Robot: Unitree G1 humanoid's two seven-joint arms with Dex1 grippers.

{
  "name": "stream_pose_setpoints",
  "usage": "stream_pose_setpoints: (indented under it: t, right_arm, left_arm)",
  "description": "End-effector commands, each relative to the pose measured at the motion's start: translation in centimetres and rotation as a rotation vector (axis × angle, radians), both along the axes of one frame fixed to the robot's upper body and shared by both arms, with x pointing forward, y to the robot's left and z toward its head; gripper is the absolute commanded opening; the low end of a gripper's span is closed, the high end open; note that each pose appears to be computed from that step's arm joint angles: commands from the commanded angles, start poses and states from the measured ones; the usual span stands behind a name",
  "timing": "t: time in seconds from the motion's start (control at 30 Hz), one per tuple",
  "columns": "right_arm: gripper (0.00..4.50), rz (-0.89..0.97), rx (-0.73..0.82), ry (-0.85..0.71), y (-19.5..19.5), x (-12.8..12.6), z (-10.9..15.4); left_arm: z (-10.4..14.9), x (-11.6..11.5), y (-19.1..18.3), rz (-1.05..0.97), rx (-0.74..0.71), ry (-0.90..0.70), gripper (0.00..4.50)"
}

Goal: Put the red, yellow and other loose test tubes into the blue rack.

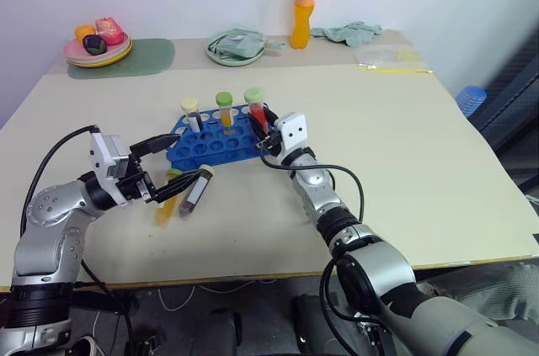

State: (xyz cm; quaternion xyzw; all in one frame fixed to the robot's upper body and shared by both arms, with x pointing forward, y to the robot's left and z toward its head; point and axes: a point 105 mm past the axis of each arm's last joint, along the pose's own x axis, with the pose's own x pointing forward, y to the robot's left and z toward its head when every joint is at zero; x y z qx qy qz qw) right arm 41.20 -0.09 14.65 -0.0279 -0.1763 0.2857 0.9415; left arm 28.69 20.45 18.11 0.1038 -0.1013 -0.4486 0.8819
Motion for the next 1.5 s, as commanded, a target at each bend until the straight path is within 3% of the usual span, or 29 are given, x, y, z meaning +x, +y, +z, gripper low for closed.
stream_pose_setpoints:
  t: [0.03, 0.13, 0.3, 0.4, 0.5, 0.57, 0.77, 1.03, 1.27, 1.37, 1.5]
  right_arm:
    - [0.81, -0.016, 0.073, 0.018, -0.4, 0.5, 0.7]
    - [0.81, -0.035, 0.198, 0.062, -1.2, 1.0, 1.2]
    - [0.81, 0.018, 0.245, 0.081, -0.9, 0.7, 1.1]
    - [2.13, 0.057, 0.263, 0.090, -0.9, 0.5, 1.1]
    - [3.76, 0.103, 0.268, 0.082, -0.7, 0.2, 1.1]
    - [4.43, 0.089, 0.227, 0.056, -0.8, 0.1, 1.1]
    - [4.43, 0.104, 0.157, -0.019, -1.5, -0.4, 1.8]
    - [4.43, 0.045, 0.129, -0.155, -9.2, -1.8, 6.1]
    - [4.43, 0.044, 0.074, -0.111, -13.1, -3.1, 7.8]
    - [4.43, 0.150, 0.013, -0.102, -15.1, -5.0, 10.2]
    - [4.43, 0.345, -0.089, -0.061, -15.0, -8.1, 11.3]
  left_arm:
    - [1.5, -0.4, 0.5, 0.013, 0.010, -0.054, 4.50]
    - [1.7, -0.4, 0.5, 0.016, 0.009, -0.056, 4.50]
    - [1.7, -0.4, 0.3, 0.013, 0.012, -0.058, 4.50]
    - [1.8, -0.4, 0.2, 0.011, 0.012, -0.060, 4.50]
    - [1.8, -0.4, 0.2, 0.011, 0.009, -0.059, 4.50]
    - [1.7, -0.4, 0.1, 0.009, 0.010, -0.057, 4.50]
    - [1.6, -0.3, -0.1, 0.008, 0.012, -0.058, 4.50]
    - [1.8, -0.1, -0.1, 0.005, -0.018, -0.067, 4.50]
    - [1.9, 0.2, -0.4, -0.003, -0.020, -0.076, 4.50]
    - [2.0, 0.2, -0.3, 0.003, -0.009, -0.074, 4.50]
    - [2.0, 0.0, 0.4, 0.014, 0.002, -0.073, 4.50]
